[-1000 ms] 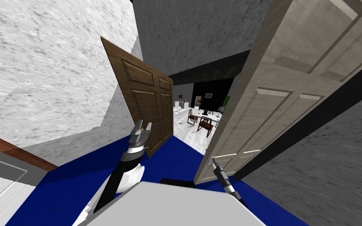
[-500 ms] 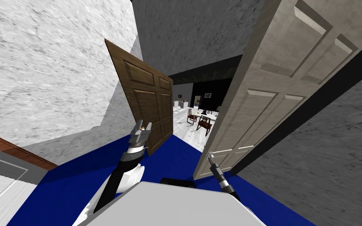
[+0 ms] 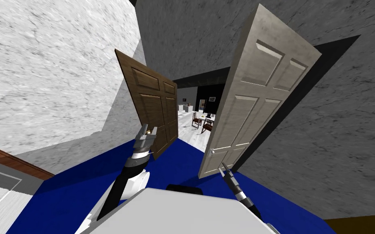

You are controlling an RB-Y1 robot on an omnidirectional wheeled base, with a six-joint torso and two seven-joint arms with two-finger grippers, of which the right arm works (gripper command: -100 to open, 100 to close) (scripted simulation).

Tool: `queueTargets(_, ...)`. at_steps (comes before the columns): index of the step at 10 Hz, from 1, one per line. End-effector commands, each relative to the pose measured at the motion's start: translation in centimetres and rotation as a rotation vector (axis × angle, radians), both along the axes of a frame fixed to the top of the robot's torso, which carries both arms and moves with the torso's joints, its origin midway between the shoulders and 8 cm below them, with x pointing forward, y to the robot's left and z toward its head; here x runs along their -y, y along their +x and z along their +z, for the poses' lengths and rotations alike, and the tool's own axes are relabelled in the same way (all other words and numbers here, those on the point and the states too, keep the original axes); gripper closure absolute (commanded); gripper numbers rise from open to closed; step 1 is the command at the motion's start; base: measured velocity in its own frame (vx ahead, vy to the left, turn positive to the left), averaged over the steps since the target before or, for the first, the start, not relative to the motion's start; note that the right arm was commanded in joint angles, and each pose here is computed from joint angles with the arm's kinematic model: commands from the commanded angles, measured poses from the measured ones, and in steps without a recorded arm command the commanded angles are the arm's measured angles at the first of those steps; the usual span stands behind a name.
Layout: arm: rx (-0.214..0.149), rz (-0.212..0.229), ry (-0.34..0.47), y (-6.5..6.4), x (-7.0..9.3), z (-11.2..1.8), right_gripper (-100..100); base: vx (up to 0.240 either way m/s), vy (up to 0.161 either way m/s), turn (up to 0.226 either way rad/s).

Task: Pull the door open

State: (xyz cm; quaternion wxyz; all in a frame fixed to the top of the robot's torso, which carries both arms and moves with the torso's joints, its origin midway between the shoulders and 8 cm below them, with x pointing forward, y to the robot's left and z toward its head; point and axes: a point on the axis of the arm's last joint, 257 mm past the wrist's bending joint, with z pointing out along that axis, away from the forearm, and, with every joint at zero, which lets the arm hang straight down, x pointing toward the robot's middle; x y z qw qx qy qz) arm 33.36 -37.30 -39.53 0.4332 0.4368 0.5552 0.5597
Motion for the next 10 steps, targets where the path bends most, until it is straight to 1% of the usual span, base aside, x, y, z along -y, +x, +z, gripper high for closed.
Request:
queueTargets(1,0.004,-0.017,-0.001,0.9,0.3,0.1,-100,0.11,0.002,0.114)
queueTargets(4,0.01,-0.048,0.0,2.4,0.7,0.3,-100,0.23,0.031,0.112)
queueTargets(5,0.012,-0.039,0.001,1.9,0.4,0.3,-100,0.11,0.017,0.022)
queueTargets(6,0.012,-0.039,0.001,1.9,0.4,0.3,100,-0.01,-0.002,-0.032)
queueTargets(10,0.012,-0.039,0.001,1.9,0.4,0.3,100,-0.026,-0.005,0.004)
